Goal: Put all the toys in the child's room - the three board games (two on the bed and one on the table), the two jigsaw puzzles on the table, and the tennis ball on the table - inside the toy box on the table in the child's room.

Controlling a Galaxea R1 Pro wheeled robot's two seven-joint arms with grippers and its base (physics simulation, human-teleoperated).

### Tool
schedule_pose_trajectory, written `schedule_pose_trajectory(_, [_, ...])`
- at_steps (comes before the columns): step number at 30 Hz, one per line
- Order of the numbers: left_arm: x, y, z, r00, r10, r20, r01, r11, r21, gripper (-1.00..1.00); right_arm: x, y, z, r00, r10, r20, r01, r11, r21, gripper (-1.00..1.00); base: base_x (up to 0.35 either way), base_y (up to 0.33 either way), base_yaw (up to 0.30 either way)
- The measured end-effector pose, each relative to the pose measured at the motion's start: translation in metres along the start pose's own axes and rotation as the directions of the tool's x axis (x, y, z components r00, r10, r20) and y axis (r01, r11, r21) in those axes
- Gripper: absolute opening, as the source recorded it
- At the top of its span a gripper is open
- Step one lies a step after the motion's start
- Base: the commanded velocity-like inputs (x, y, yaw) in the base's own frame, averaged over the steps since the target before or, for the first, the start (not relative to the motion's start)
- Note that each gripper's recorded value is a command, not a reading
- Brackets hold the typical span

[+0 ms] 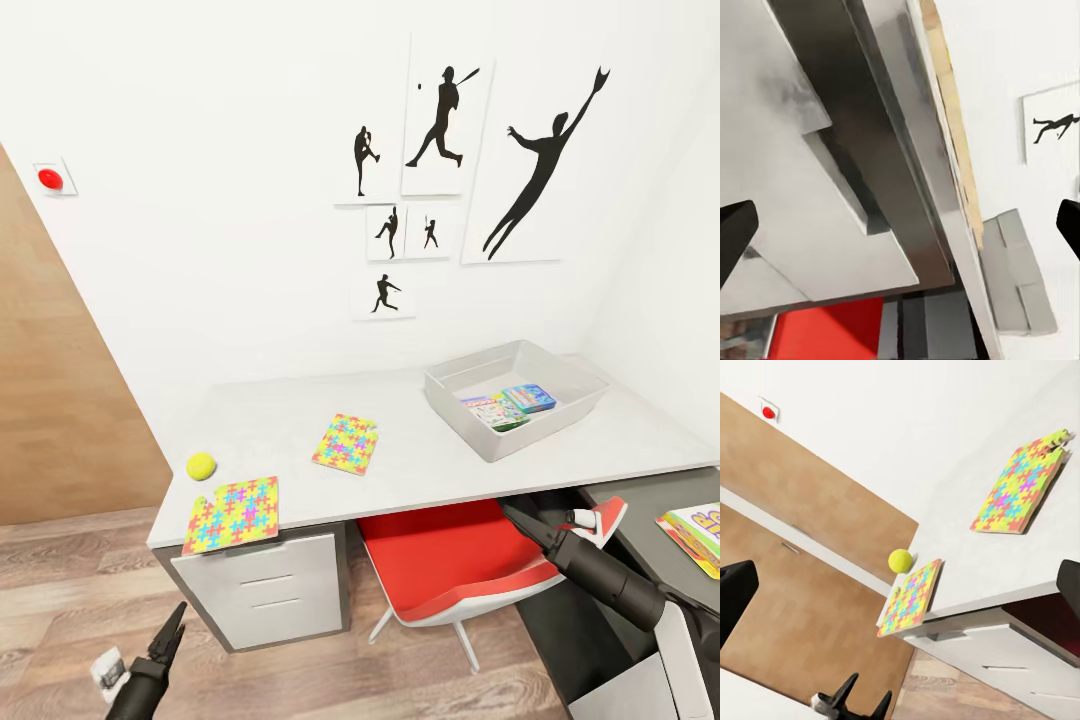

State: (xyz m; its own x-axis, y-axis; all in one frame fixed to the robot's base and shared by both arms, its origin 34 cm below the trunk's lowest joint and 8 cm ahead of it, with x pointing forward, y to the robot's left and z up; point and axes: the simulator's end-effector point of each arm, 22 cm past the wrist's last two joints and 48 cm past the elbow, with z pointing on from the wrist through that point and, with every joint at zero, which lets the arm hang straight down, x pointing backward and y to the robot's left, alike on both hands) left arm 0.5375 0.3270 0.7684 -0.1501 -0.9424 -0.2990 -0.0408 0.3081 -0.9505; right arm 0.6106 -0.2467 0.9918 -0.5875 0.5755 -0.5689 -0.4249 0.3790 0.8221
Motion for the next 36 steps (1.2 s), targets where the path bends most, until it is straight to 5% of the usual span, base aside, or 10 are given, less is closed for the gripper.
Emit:
schedule_pose_trajectory(4, [-0.008, 0.024, 0.001, 0.996, 0.024, 0.086, -0.013, 0.993, -0.121, 1.00, 0.000, 0.000, 0.000, 1.000, 0.000, 0.000, 0.000, 1.000, 0.001, 1.00, 0.000, 0.000, 0.000])
schedule_pose_trajectory(10, [-0.007, 0.041, 0.004, 0.993, 0.023, 0.116, 0.002, 0.978, -0.210, 1.00, 0.000, 0.000, 0.000, 1.000, 0.000, 0.000, 0.000, 1.000, 0.002, 1.00, 0.000, 0.000, 0.000])
schedule_pose_trajectory(17, [-0.007, 0.039, 0.014, 0.991, 0.009, 0.136, 0.021, 0.976, -0.216, 1.00, 0.000, 0.000, 0.000, 1.000, 0.000, 0.000, 0.000, 1.000, 0.001, 1.00, 0.000, 0.000, 0.000])
schedule_pose_trajectory(26, [-0.002, 0.034, 0.020, 0.979, -0.056, 0.198, 0.096, 0.976, -0.196, 1.00, 0.000, 0.000, 0.000, 1.000, 0.000, -0.001, 0.000, 1.000, 0.002, 1.00, 0.000, 0.000, 0.000])
schedule_pose_trajectory(36, [0.001, 0.029, 0.026, 0.975, -0.099, 0.199, 0.135, 0.975, -0.176, 1.00, 0.000, 0.000, 0.000, 1.000, 0.000, -0.001, 0.000, 1.000, 0.001, 1.00, 0.000, 0.000, 0.000])
